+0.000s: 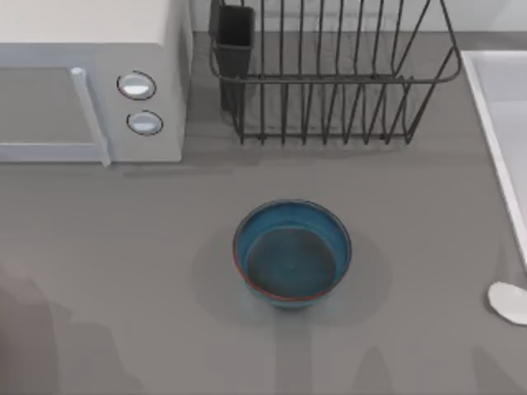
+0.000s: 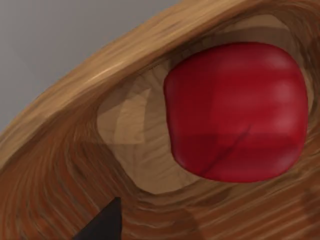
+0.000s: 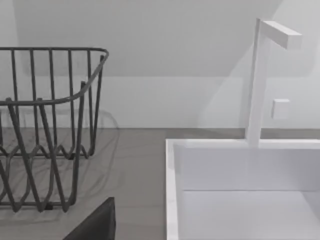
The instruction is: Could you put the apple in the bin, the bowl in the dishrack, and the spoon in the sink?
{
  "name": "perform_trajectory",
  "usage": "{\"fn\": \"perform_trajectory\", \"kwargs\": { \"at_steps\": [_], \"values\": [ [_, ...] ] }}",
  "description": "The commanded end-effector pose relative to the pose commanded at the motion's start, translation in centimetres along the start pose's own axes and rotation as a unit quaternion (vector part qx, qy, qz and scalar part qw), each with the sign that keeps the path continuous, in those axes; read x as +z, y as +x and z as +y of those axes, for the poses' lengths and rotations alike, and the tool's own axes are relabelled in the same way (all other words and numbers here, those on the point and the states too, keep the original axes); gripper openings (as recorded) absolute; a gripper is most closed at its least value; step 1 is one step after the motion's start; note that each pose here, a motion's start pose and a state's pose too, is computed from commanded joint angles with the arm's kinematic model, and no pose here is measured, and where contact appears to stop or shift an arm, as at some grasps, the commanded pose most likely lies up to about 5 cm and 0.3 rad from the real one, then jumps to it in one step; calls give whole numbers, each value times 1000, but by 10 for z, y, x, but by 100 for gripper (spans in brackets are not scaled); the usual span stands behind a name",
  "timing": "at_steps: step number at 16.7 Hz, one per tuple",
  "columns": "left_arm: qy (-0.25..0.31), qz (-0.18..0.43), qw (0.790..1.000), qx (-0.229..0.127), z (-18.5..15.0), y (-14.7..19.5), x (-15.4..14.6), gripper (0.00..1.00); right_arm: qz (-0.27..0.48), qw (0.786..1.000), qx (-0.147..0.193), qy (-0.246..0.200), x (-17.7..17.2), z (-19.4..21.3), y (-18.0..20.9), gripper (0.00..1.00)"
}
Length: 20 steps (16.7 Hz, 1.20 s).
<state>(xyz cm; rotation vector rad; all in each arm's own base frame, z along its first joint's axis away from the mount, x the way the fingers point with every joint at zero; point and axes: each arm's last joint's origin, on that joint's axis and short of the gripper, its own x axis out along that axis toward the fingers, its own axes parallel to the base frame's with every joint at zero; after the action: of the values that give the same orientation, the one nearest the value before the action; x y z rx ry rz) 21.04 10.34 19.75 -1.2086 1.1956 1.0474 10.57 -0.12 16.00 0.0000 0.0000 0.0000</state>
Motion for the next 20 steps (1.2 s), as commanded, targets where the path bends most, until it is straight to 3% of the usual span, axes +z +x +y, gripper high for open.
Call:
{"fn": "perform_trajectory", "kwargs": {
  "at_steps": [4, 7, 10, 12, 14, 15, 17, 20],
  "values": [
    [10, -1, 1000, -5, 4, 3, -2, 100, 0, 1000, 0, 0, 0, 0, 0, 100],
    [67, -18, 997, -32, 16, 12, -17, 100, 0, 1000, 0, 0, 0, 0, 0, 100],
    [163, -64, 980, -93, 30, 11, -41, 100, 0, 1000, 0, 0, 0, 0, 0, 100],
    [237, -114, 952, -158, 41, 5, -57, 100, 0, 1000, 0, 0, 0, 0, 0, 100],
    [316, -181, 901, -237, 55, -1, -73, 100, 0, 1000, 0, 0, 0, 0, 0, 100],
    [354, -221, 866, -277, 63, -3, -80, 100, 0, 1000, 0, 0, 0, 0, 0, 100],
    [420, -298, 785, -345, 77, 0, -92, 100, 0, 1000, 0, 0, 0, 0, 0, 100],
    [486, -398, 661, -411, 90, 11, -105, 100, 0, 1000, 0, 0, 0, 0, 0, 100]
  ]
}}
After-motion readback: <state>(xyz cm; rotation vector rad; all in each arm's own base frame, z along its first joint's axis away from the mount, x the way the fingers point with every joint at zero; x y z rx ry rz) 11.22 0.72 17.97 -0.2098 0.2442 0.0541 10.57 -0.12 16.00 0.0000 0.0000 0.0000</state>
